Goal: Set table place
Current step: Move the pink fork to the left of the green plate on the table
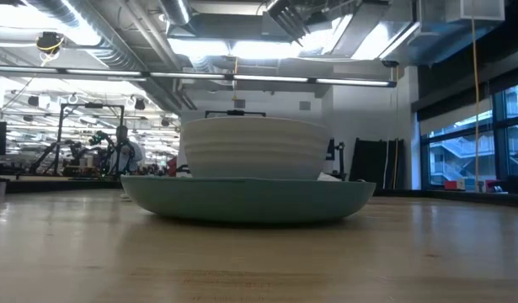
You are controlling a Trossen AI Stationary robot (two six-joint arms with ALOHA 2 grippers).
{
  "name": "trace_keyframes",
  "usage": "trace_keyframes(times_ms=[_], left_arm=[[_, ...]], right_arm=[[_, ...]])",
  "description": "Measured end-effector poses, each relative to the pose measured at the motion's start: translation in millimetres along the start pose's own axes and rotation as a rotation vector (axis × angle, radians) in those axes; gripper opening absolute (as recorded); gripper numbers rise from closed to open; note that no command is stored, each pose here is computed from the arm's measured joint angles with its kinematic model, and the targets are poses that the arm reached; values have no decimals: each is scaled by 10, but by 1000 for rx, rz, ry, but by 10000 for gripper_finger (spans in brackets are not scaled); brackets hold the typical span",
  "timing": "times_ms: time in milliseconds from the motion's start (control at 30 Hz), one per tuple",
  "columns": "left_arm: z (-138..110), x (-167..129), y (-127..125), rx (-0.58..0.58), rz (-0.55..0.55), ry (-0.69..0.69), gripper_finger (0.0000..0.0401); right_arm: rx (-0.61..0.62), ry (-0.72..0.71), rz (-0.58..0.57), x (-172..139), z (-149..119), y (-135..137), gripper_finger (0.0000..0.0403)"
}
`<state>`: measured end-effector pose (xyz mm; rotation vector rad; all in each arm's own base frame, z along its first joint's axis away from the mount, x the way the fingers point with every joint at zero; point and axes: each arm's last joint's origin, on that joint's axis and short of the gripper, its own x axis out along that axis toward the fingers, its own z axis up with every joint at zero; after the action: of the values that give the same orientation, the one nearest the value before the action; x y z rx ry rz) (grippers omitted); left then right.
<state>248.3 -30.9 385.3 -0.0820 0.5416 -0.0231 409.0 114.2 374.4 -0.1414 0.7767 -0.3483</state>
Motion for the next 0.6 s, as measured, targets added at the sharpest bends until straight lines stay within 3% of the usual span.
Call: trace_keyframes(times_ms=[133, 433, 600], left_arm=[[3, -9, -1, -8, -3, -3, 26], [7, 1, 3, -12, 0, -5, 25], [-16, 1, 5, -9, 3, 18, 25]], right_arm=[[9, -19, -5, -1, 18, 5, 62], [15, -44, -6, 2, 46, 5, 148], [23, -59, -19, -1, 58, 6, 177]])
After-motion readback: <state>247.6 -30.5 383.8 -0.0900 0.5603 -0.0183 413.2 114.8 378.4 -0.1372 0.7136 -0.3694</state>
